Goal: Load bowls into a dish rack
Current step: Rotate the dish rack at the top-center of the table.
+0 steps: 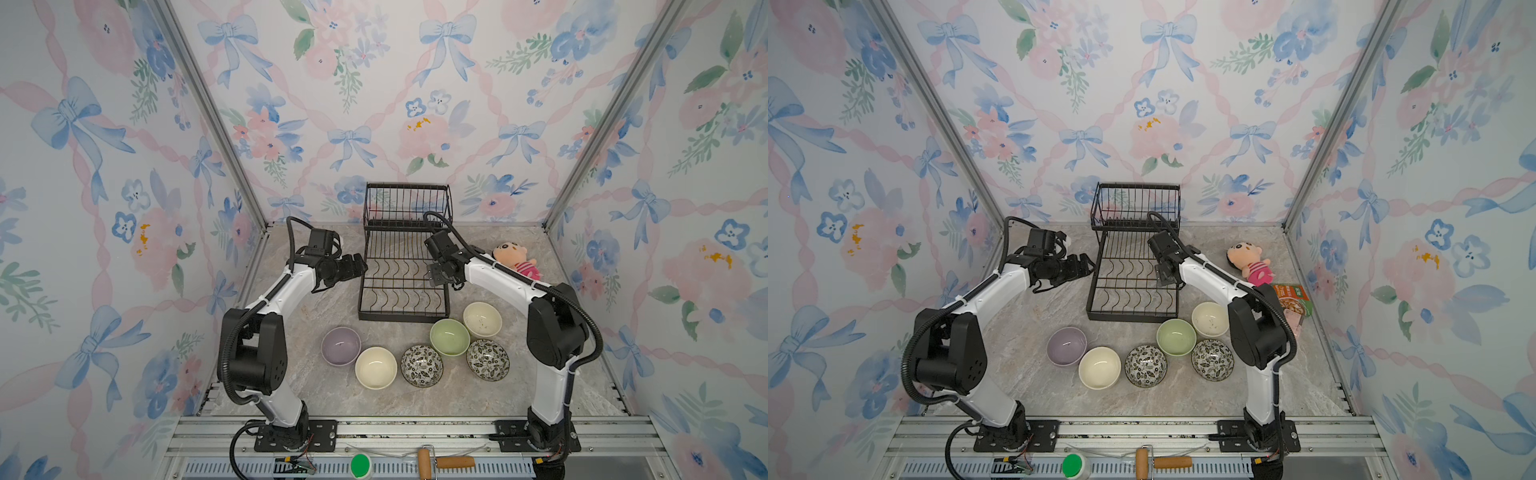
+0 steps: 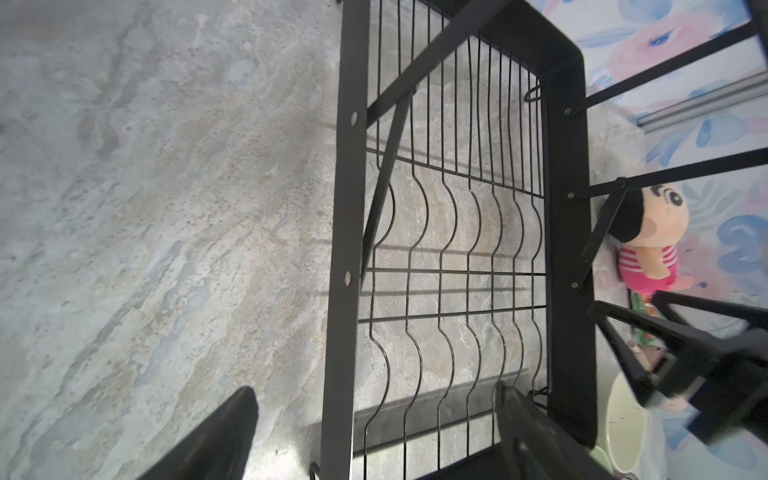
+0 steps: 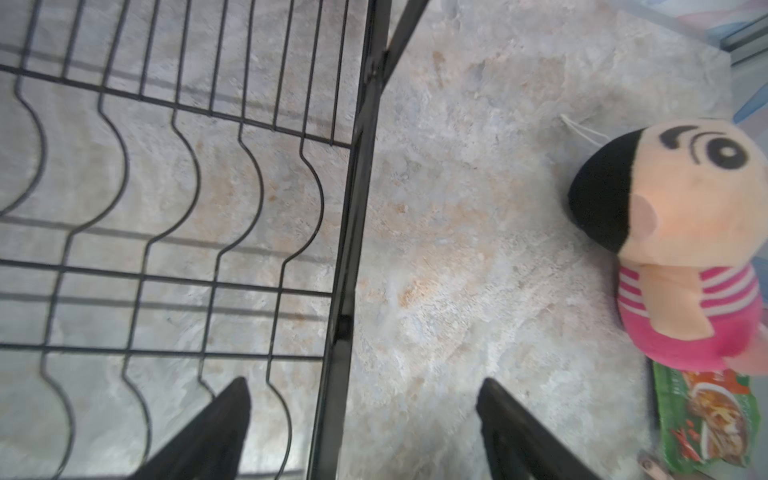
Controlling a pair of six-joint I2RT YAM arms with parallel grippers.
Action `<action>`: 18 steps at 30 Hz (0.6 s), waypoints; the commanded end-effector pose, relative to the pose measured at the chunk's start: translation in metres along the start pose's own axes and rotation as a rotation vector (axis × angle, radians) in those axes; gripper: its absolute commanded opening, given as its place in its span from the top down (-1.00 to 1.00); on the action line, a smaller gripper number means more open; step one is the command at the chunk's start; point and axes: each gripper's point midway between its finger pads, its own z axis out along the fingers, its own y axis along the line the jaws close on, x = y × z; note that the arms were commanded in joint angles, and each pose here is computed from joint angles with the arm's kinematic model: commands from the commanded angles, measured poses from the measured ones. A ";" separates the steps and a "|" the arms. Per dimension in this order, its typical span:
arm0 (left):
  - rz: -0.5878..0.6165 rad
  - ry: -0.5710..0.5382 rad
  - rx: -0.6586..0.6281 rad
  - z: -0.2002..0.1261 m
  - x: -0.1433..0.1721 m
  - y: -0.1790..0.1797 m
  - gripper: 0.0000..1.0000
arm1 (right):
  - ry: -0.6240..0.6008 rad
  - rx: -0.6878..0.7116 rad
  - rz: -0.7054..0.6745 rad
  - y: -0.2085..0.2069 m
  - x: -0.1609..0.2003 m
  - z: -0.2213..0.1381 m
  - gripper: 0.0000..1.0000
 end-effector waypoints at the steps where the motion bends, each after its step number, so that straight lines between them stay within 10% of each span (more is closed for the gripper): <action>1: 0.112 0.008 -0.083 0.017 -0.006 0.011 -0.69 | -0.027 -0.026 0.101 -0.002 0.008 -0.033 -0.95; 18: 0.266 0.144 -0.258 0.075 0.026 0.027 0.33 | 0.095 -0.086 0.398 -0.020 0.090 -0.036 -0.92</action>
